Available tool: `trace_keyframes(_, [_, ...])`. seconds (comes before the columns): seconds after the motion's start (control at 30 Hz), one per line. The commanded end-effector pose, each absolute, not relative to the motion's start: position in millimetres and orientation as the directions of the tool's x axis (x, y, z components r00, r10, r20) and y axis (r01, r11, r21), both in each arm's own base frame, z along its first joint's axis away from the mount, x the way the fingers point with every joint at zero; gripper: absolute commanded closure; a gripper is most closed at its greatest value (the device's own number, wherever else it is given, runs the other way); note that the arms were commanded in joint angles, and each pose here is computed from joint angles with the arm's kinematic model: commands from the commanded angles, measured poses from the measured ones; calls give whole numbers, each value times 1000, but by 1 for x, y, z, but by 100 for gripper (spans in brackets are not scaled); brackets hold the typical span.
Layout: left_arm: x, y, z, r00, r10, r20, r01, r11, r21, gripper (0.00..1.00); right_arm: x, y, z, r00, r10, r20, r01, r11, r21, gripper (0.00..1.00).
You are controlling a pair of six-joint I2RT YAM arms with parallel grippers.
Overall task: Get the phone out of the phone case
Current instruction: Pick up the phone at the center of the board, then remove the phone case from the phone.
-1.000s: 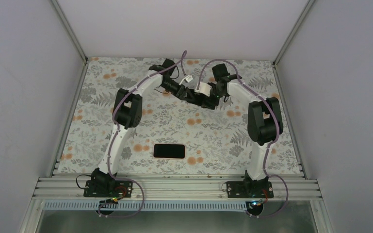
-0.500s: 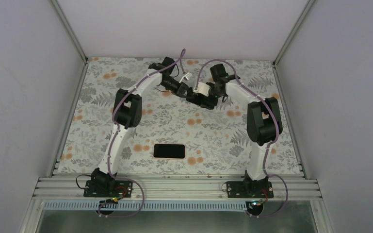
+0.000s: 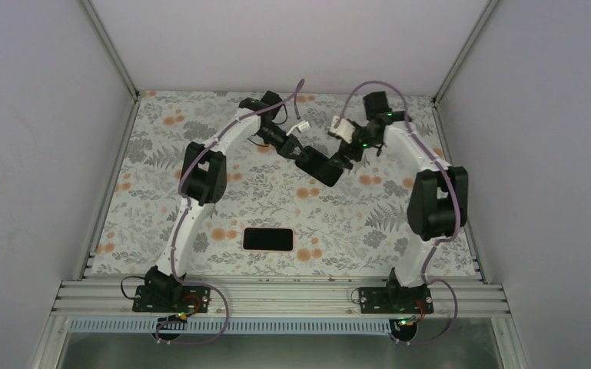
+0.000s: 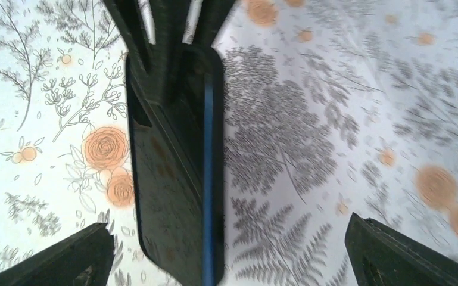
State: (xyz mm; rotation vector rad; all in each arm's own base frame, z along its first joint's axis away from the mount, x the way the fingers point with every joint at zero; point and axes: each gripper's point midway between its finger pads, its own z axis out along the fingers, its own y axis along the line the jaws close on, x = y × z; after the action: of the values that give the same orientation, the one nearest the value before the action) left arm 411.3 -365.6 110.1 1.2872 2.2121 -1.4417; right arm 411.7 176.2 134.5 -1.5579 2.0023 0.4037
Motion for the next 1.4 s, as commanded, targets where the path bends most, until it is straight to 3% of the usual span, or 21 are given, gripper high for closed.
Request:
trace_keyframes(0.0, [394,-359,158,-448,538,-714,848,2,-530,98,390,160,172,-172,-703,-690,-961,273,-39,0])
trace_keyframes(0.2, [369,-344,172,-251,578,-777,920,-107,-376,98,365,134,181,-209,-651,-730,-958,284,21,0])
trace_keyframes(0.33, [359,-337,183,-142,556,-819,972,-76,-221,98,347,134,165,-214,-648,-731,-963,265,46,0])
trace_keyframes(0.47, [348,-342,210,-53,530,-846,989,-88,-117,98,343,136,156,-236,-632,-738,-959,275,70,7])
trace_keyframes(0.6, [340,-346,217,-14,538,-843,994,-87,-72,98,334,141,155,-242,-611,-753,-962,252,105,15])
trace_keyframes(0.93, [333,-350,214,1,555,-832,993,-99,-65,98,352,131,172,-206,-606,-769,-948,317,4,19])
trace_keyframes(1.37, [333,-351,221,5,542,-841,993,-100,-58,98,358,130,169,-219,-607,-764,-949,316,21,23])
